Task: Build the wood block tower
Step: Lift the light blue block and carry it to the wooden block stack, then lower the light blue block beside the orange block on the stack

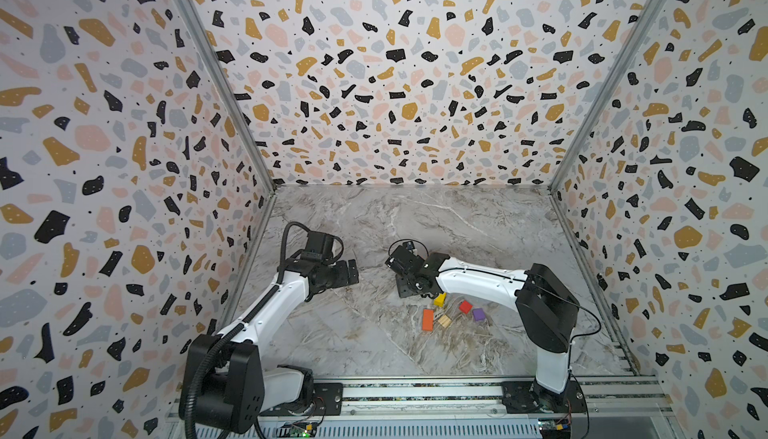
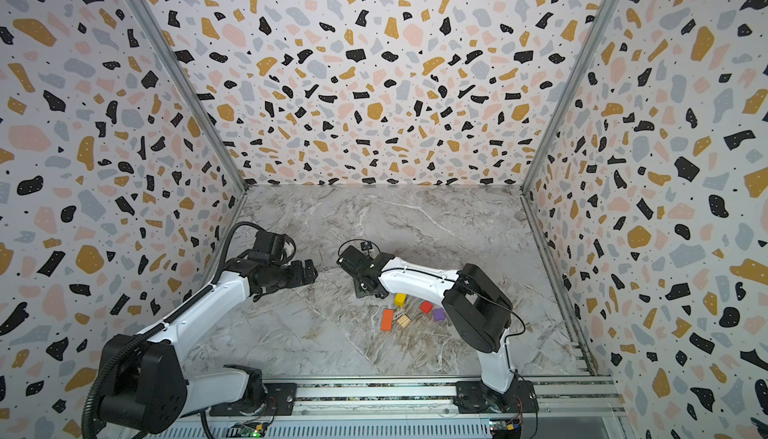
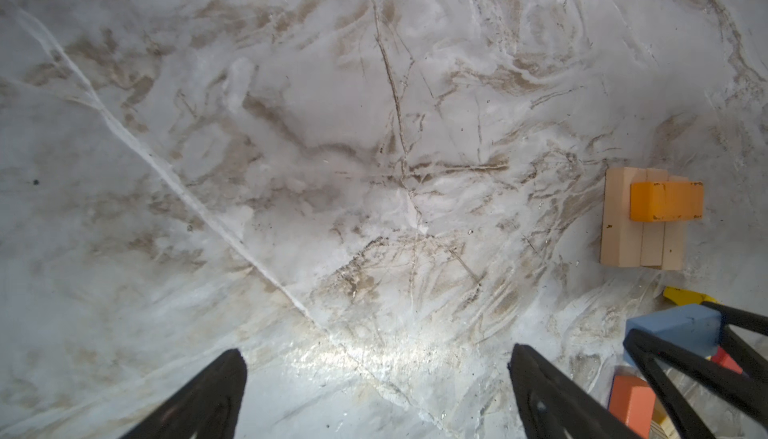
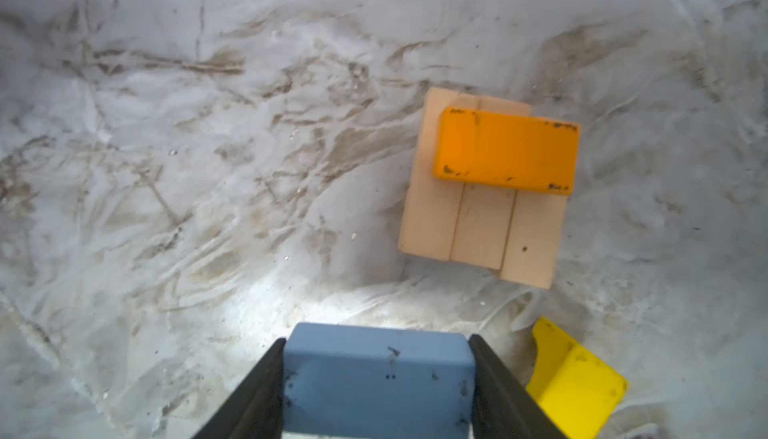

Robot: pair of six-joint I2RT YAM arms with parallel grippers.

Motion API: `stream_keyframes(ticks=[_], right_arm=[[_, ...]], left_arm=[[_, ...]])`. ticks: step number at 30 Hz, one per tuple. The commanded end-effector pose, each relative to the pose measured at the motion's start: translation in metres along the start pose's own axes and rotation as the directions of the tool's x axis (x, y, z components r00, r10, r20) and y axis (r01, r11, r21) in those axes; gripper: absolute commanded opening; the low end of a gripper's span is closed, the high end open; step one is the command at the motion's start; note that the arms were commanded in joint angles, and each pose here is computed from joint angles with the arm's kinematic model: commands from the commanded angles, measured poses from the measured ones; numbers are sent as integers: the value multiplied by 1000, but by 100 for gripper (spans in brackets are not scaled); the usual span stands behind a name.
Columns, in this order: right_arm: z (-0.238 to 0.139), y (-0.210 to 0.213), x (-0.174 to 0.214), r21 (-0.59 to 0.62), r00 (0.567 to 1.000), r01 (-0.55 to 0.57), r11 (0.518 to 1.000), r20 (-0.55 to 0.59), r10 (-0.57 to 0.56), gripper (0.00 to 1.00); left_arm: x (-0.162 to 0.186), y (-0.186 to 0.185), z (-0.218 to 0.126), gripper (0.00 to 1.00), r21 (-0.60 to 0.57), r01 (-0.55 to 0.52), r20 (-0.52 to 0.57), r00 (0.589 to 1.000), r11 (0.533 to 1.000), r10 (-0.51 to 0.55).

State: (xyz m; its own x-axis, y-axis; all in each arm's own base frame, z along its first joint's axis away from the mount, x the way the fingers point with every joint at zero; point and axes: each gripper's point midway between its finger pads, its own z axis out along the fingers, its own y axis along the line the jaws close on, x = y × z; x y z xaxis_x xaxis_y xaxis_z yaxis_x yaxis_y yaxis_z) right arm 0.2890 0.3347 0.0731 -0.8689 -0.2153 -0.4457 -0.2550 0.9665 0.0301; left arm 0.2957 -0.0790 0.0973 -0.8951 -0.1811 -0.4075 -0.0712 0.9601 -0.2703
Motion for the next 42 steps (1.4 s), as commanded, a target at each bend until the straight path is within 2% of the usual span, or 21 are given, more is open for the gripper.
stream_keyframes(ticks=[1, 13, 42], right_arm=[[-12, -13, -18, 18, 1000, -9, 1000, 13, 8, 58], [7, -36, -43, 49, 998, -62, 997, -17, 63, 58], [33, -47, -29, 30, 993, -96, 995, -70, 97, 58]], left_arm=[[-2, -2, 1, 100, 22, 13, 12, 1000, 1000, -13], [-1, -3, 3, 100, 30, 9, 12, 1000, 1000, -10], [-3, -5, 5, 100, 37, 7, 8, 1000, 999, -7]])
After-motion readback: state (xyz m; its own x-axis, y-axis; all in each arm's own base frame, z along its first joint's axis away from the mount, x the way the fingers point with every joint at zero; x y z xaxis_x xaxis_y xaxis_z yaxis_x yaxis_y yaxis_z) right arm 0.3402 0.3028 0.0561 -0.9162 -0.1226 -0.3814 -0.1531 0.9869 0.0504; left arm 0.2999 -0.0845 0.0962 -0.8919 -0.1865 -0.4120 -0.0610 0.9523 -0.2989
